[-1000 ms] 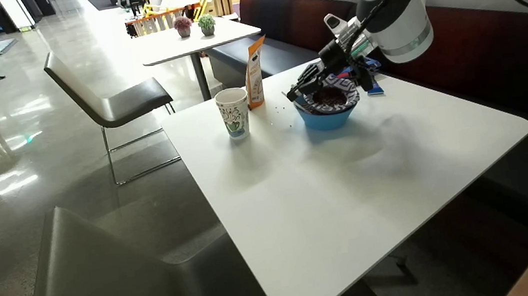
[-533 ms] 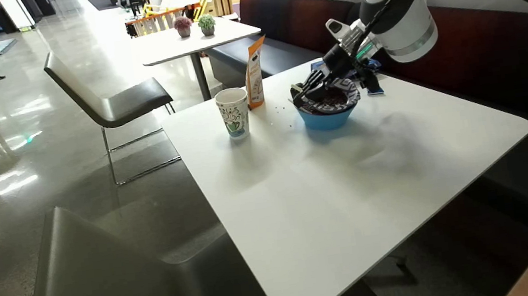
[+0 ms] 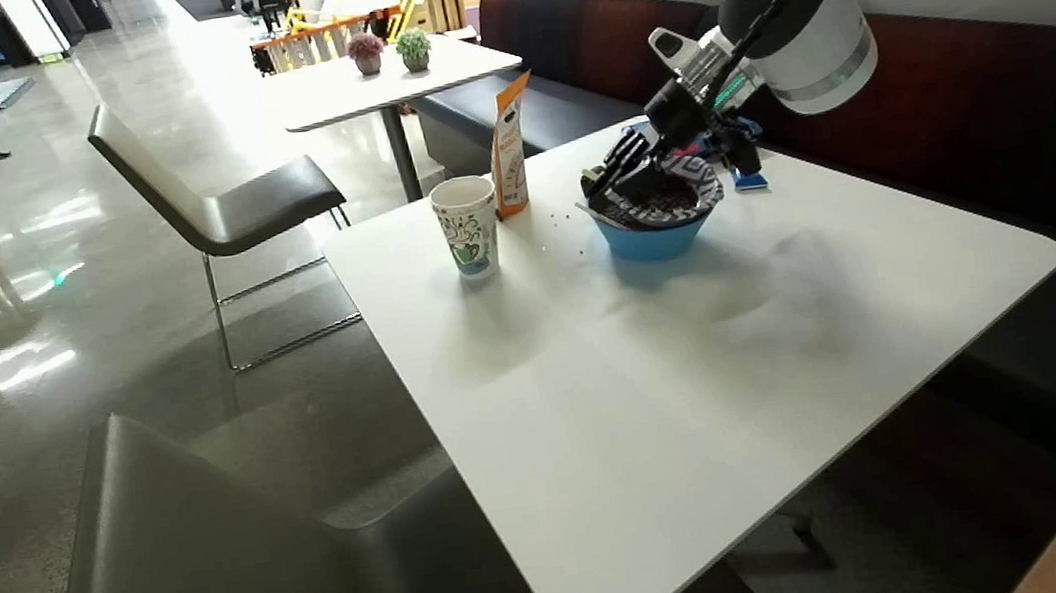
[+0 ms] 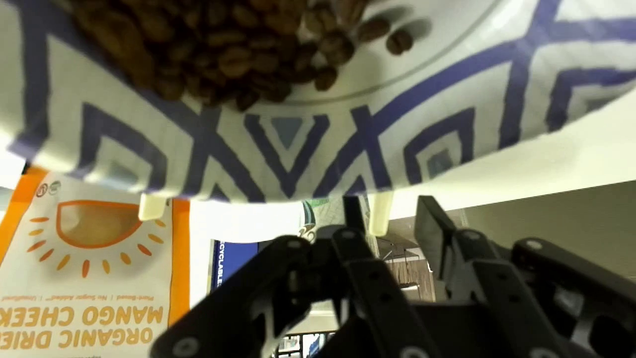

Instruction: Pick up the knife and place it in the blue bowl

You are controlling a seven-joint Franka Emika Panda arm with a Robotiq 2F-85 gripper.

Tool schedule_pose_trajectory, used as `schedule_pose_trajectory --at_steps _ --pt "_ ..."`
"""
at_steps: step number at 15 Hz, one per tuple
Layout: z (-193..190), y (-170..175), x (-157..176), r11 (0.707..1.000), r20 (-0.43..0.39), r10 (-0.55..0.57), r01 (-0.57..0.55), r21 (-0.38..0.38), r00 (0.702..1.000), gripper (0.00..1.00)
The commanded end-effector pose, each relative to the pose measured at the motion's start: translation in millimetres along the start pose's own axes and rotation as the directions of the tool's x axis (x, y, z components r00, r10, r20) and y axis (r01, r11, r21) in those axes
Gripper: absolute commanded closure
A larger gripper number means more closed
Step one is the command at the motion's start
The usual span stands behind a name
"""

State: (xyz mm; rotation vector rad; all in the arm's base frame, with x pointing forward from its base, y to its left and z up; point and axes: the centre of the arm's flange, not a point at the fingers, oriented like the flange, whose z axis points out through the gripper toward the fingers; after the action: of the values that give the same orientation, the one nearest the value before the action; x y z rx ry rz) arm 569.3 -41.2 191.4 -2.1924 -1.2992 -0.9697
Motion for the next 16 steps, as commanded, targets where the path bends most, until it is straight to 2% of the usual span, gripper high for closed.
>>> schedule_pose_trajectory --at_steps 1,3,5,6,11,16 --pt "-7.7 -10.5 30.7 0.996 0.032 -0.073 0.071 0.045 0.997 0.34" --pt "-10.8 -18.8 54.4 0.993 0.059 -0.097 0.093 0.076 0.993 0.18" --pt "-17.3 -30.8 80.4 0.989 0.131 -0.120 0.107 0.098 0.984 0.03" --pt "-21.8 -37.3 93.6 0.989 0.178 -0.131 0.118 0.085 0.975 0.00" --pt "-50.6 -62.8 148.2 0.988 0.320 -0.152 0.139 0.060 0.935 0.00" --pt "-66.9 -88.2 181.8 0.995 0.485 -0.095 0.080 0.050 0.869 0.00"
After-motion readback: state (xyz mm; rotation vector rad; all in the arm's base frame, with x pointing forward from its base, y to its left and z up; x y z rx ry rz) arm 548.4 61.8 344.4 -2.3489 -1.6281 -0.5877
